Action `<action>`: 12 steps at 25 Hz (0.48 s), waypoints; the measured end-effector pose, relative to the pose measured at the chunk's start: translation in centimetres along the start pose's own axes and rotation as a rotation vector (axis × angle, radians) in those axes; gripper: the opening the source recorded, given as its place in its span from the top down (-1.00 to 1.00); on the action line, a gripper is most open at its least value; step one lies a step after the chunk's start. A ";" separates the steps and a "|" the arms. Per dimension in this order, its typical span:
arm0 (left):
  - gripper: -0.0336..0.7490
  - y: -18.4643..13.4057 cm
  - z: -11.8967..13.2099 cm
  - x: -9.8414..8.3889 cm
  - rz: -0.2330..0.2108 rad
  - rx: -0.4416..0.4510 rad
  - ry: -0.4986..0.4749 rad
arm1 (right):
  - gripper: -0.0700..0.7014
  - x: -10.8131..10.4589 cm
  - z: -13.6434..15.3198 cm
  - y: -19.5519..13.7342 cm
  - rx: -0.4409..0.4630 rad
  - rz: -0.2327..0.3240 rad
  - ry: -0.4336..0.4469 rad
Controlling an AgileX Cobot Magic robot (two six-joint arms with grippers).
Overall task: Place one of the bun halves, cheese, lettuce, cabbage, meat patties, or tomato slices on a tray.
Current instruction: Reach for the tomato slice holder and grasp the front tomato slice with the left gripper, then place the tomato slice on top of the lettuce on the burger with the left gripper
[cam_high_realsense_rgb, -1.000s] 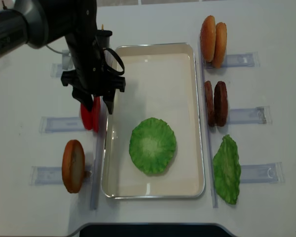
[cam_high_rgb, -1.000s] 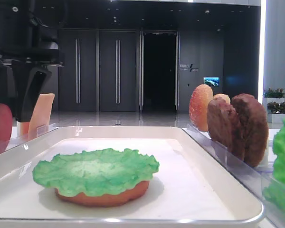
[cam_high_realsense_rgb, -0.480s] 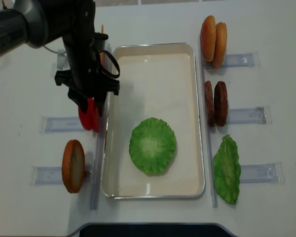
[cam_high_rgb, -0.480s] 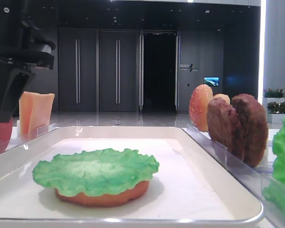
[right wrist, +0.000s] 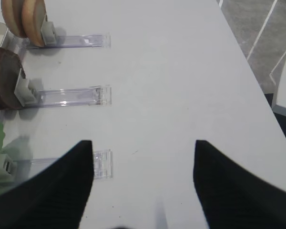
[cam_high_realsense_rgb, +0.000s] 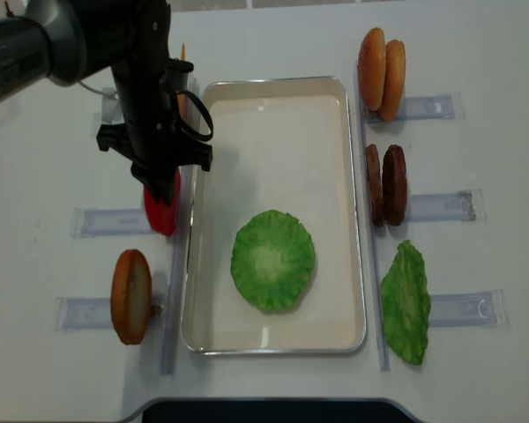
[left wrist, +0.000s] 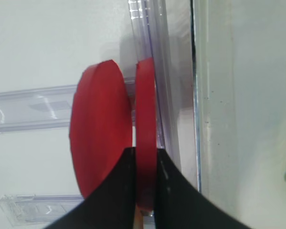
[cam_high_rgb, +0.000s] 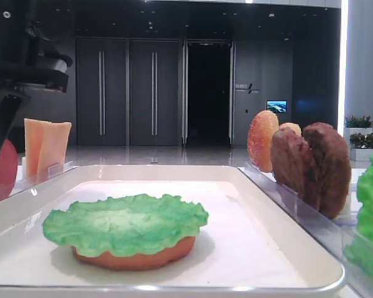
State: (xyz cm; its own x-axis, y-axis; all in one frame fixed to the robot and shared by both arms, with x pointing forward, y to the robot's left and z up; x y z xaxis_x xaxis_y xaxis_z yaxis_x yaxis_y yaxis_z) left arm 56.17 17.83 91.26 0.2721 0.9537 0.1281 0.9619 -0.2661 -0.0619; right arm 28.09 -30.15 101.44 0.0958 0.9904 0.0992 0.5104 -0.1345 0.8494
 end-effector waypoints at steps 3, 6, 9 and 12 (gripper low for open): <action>0.77 0.1 -0.1 0.0 0.003 -0.003 0.000 | -0.38 0.0 0.0 0.0 0.000 0.000 0.000; 0.77 0.4 -0.5 0.0 0.001 -0.014 -0.001 | -0.38 0.0 0.0 0.0 0.000 0.000 0.000; 0.77 0.6 -1.0 0.1 -0.001 -0.023 -0.002 | -0.38 0.0 0.0 0.0 0.000 0.000 0.000; 0.77 0.8 -1.9 0.1 -0.004 -0.048 -0.005 | -0.38 0.0 0.0 0.0 0.000 0.000 0.000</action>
State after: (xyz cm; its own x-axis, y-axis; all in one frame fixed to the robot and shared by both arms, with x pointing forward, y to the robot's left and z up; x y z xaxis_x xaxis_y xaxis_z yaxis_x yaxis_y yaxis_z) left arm 56.98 17.51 93.06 0.2681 0.9555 0.1230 0.9632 -0.2684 -0.0139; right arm 28.09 -30.15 101.44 0.0958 0.9904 0.0992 0.5104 -0.1345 0.8494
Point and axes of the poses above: a point on each arm's last joint axis where the gripper is mounted, z pointing out along that axis toward the gripper, x along the wrist's bending axis when the last joint is at zero, y = z × x, the point moved 6 cm from there along z, pointing out along that axis toward the gripper, and after that the axes turned 9 degrees about z, right-handed, at the moved point
